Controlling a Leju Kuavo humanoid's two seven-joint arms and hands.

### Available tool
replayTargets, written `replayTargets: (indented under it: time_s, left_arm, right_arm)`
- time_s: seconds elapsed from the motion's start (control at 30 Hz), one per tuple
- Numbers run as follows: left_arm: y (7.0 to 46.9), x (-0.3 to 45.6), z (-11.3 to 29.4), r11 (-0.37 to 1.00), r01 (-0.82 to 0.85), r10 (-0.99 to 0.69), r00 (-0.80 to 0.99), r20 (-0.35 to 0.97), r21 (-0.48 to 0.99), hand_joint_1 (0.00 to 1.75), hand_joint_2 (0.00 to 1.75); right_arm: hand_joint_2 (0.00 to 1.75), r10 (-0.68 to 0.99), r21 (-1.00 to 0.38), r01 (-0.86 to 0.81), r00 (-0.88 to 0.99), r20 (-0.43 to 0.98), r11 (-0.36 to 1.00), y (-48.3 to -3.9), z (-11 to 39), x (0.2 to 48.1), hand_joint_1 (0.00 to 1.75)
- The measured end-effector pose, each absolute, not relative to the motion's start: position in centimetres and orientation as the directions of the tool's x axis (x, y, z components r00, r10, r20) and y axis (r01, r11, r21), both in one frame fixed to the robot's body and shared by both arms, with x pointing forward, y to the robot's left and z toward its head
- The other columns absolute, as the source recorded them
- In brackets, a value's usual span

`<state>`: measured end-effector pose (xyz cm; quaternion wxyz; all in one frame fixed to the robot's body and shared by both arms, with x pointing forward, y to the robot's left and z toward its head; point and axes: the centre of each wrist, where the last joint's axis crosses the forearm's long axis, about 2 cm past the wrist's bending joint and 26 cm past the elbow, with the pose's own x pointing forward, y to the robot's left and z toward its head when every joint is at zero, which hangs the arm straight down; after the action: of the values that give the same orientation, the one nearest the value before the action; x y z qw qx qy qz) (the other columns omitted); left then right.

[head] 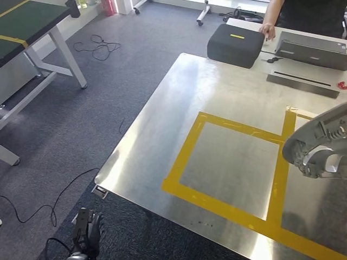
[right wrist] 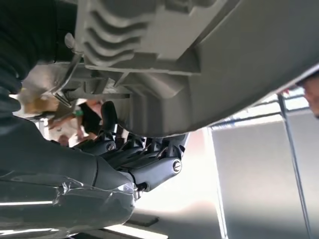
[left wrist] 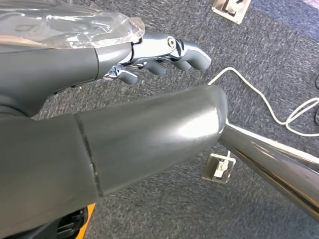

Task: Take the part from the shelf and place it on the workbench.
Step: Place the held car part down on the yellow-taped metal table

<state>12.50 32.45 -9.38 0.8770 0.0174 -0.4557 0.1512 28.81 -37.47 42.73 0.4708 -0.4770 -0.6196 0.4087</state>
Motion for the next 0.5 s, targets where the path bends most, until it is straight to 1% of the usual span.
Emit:
replayTargets:
  time_s: [0.17,0.5]
  left_arm:
    - [32.6,12.1,-9.5,0.952,-0.288,0.252,0.542,0.802,-0.104,0.00,0.00]
    - [32.8,11.5,-9.6,0.948,-0.302,0.260,0.545,0.797,-0.102,0.00,0.00]
  right_arm:
    - [1.75,0.984,-0.975,0.134,-0.042,0.173,0.177,-38.7,40.3,27.4,1.75]
    - [1.75,0.985,-0.979,0.119,0.036,0.171,0.165,-40.6,38.4,24.3,1.75]
